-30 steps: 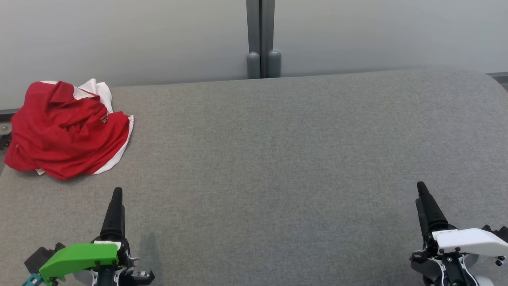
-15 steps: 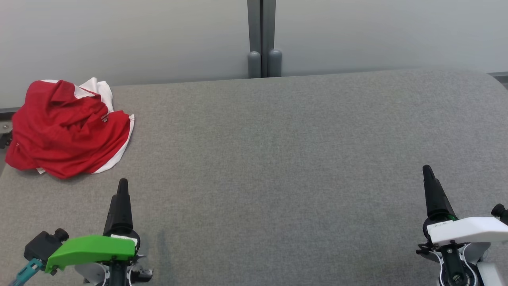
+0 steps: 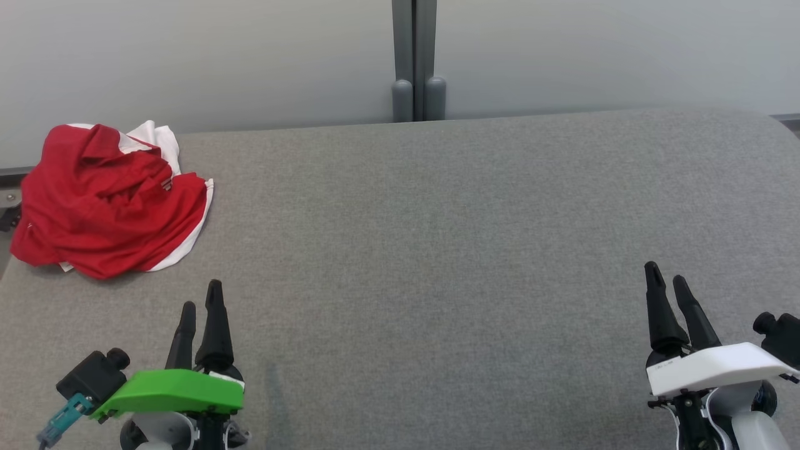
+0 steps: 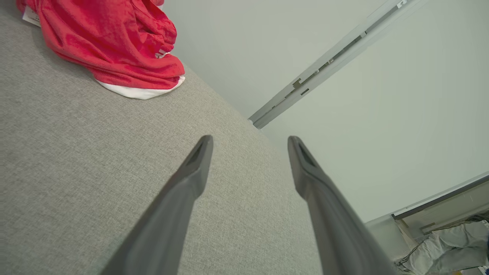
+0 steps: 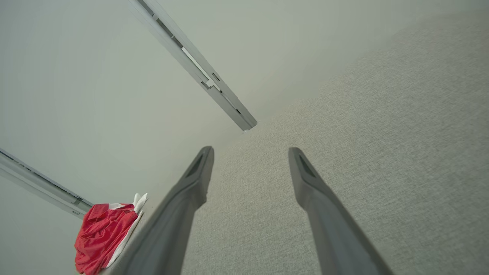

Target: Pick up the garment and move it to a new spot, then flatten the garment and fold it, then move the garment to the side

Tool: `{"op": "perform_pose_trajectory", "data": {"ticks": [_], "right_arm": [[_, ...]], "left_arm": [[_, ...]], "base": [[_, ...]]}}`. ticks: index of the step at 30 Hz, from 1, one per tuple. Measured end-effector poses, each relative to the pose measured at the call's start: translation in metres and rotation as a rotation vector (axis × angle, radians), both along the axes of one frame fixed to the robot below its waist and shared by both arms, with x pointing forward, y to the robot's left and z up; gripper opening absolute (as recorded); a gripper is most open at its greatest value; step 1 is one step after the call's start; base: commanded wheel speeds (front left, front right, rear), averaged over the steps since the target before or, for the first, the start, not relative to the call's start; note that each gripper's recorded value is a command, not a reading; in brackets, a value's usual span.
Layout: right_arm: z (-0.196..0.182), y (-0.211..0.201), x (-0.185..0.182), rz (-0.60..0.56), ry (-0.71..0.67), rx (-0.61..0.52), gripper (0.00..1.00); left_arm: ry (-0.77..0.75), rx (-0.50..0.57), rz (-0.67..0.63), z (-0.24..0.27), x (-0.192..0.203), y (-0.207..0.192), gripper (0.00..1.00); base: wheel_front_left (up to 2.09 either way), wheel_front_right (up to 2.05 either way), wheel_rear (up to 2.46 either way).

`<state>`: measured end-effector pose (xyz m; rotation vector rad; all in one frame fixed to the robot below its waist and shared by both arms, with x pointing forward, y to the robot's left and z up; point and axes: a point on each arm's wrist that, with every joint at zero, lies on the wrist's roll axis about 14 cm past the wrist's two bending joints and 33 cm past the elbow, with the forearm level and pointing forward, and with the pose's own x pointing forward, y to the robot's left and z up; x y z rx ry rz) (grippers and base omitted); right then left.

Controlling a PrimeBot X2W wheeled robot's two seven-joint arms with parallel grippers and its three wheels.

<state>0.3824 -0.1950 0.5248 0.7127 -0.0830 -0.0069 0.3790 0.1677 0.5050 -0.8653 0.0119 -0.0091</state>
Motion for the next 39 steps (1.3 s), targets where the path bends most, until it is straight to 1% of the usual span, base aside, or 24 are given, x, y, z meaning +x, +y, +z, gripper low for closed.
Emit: {"op": "perform_pose_trajectory", "data": {"ticks": [2,18,39], "right_arm": [[0.001,0.002,0.0,0.003,-0.006,-0.036,1.0],[-0.005,0.009,-0.004,0.018,0.0,-0.245,1.0],[-0.004,0.018,-0.004,0.039,-0.027,-0.471,1.0]], "left_arm": [[-0.001,0.038,-0.005,-0.001,-0.001,-0.002,1.0],[0.019,0.216,-0.01,-0.015,-0.009,-0.003,1.0],[0.0,0.376,-0.044,-0.021,-0.013,-0.012,1.0]], "base": [[0.0,0.0,0.0],[0.0,0.0,0.0],[0.0,0.0,0.0]]}}
